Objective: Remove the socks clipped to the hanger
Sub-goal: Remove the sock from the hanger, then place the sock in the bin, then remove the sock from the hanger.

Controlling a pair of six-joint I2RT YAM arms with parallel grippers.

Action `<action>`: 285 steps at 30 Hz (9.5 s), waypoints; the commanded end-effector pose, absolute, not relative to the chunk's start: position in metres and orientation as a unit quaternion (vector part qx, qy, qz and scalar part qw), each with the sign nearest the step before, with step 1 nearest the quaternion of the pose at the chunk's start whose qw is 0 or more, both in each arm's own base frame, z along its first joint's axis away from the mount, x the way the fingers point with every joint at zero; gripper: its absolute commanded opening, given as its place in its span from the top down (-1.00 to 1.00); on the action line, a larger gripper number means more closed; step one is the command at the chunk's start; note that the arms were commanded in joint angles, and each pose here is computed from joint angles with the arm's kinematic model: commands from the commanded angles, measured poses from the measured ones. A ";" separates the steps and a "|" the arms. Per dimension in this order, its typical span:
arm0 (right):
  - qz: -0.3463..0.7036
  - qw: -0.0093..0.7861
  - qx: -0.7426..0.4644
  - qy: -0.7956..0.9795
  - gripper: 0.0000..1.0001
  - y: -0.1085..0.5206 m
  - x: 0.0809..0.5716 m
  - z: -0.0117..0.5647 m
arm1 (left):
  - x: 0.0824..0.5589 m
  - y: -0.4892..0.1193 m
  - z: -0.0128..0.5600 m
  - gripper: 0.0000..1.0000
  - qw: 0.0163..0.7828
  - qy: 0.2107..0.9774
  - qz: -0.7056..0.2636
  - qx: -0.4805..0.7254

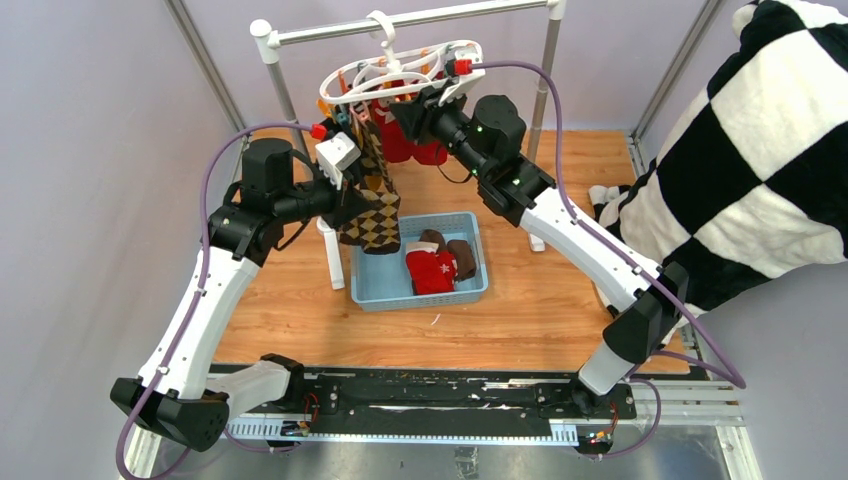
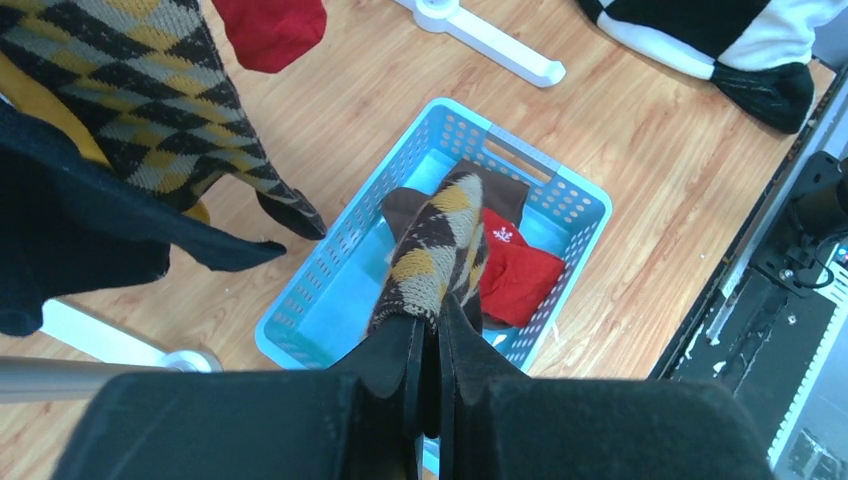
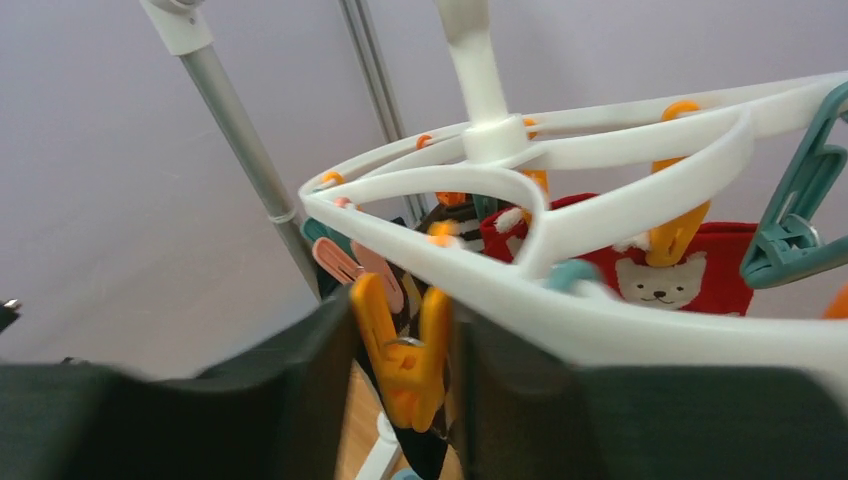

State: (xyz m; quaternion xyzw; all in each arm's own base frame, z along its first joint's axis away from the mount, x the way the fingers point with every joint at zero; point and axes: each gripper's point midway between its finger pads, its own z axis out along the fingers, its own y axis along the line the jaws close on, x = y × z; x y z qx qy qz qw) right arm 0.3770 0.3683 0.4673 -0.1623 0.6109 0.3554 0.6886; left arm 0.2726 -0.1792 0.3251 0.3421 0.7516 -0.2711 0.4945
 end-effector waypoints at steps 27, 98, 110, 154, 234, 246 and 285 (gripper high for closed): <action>0.568 0.440 -0.428 0.548 -0.48 0.387 0.240 0.345 | 0.235 -0.178 0.327 1.00 0.475 0.729 -0.277 0.407; 0.205 0.541 -0.192 0.793 -0.28 0.298 0.312 0.199 | 0.285 -0.069 0.302 -0.99 0.483 0.837 -0.199 0.162; 0.241 0.684 -0.260 0.638 -0.64 0.424 0.365 0.292 | 0.292 -0.065 0.319 -0.99 0.495 0.835 -0.197 0.137; 0.637 0.436 -0.373 0.516 1.00 0.422 0.217 0.344 | 0.253 -0.116 0.336 -0.88 0.452 0.782 -0.376 0.206; 0.369 0.719 -0.160 0.567 -0.19 0.435 0.382 0.460 | 0.218 -0.167 0.335 1.00 0.401 0.761 -0.432 0.270; 0.396 0.714 -0.126 0.563 -0.23 0.428 0.393 0.468 | 0.220 -0.166 0.333 1.00 0.400 0.765 -0.428 0.266; 0.468 0.670 -0.134 0.561 -0.49 0.410 0.374 0.470 | 0.228 -0.156 0.315 1.00 0.417 0.776 -0.381 0.279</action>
